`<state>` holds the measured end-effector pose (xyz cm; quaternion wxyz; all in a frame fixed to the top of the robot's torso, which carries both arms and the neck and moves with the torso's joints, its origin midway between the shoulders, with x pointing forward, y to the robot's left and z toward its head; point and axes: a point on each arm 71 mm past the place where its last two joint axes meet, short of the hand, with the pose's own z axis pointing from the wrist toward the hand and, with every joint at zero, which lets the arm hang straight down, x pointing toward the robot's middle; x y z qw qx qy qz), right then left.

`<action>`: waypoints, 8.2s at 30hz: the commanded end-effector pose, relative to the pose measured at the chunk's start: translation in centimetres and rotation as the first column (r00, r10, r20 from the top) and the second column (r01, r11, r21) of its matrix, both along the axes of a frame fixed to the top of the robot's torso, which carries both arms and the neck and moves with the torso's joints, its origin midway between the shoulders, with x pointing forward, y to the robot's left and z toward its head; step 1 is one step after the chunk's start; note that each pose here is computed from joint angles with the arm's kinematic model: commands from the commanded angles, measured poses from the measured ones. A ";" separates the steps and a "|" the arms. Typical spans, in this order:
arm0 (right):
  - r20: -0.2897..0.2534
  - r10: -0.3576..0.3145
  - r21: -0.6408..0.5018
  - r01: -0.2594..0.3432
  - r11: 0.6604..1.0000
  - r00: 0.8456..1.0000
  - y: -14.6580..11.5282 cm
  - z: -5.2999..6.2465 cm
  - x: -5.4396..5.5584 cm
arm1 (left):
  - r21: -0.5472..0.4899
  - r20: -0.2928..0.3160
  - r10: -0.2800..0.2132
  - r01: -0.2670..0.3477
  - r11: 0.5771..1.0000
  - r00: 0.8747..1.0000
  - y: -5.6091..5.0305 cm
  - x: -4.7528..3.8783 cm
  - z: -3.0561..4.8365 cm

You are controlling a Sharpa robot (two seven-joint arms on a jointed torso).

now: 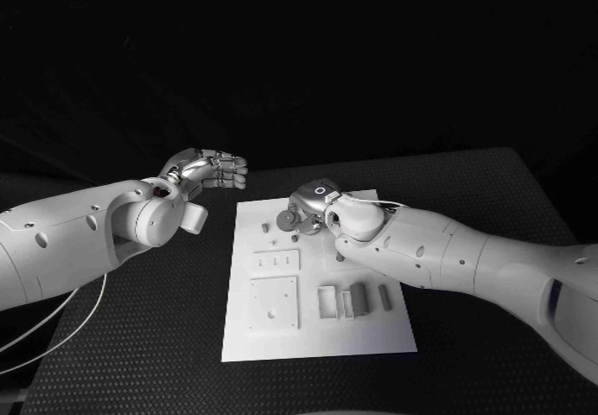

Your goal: Assemble the parts on the task board

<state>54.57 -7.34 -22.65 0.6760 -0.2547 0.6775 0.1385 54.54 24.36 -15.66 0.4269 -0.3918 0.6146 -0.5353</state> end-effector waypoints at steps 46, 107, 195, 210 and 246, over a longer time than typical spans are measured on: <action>-0.079 0.033 0.525 0.014 0.851 0.996 -11.2 7.4 -0.1 | -0.007 0.031 0.003 -0.003 1.000 1.000 2.8 1.20 -0.22; -0.272 -0.067 0.191 0.122 0.974 0.960 -17.7 -0.9 2.2 | -0.003 -0.012 -0.029 0.029 1.000 0.999 2.1 0.67 -2.11; -0.204 -0.108 0.173 0.144 0.974 0.973 -16.8 -1.1 2.5 | 0.011 -0.016 -0.031 0.031 0.999 0.999 2.4 0.26 -2.06; -0.163 -0.089 0.207 0.122 0.971 0.983 -15.5 -0.1 1.9 | 0.132 -0.046 -0.085 0.090 0.987 0.995 1.8 0.00 -2.52; -0.113 -0.002 0.236 0.029 0.971 0.994 -3.9 4.9 -2.0 | 0.306 -0.189 -0.164 0.217 0.927 0.968 -6.6 -1.77 -4.58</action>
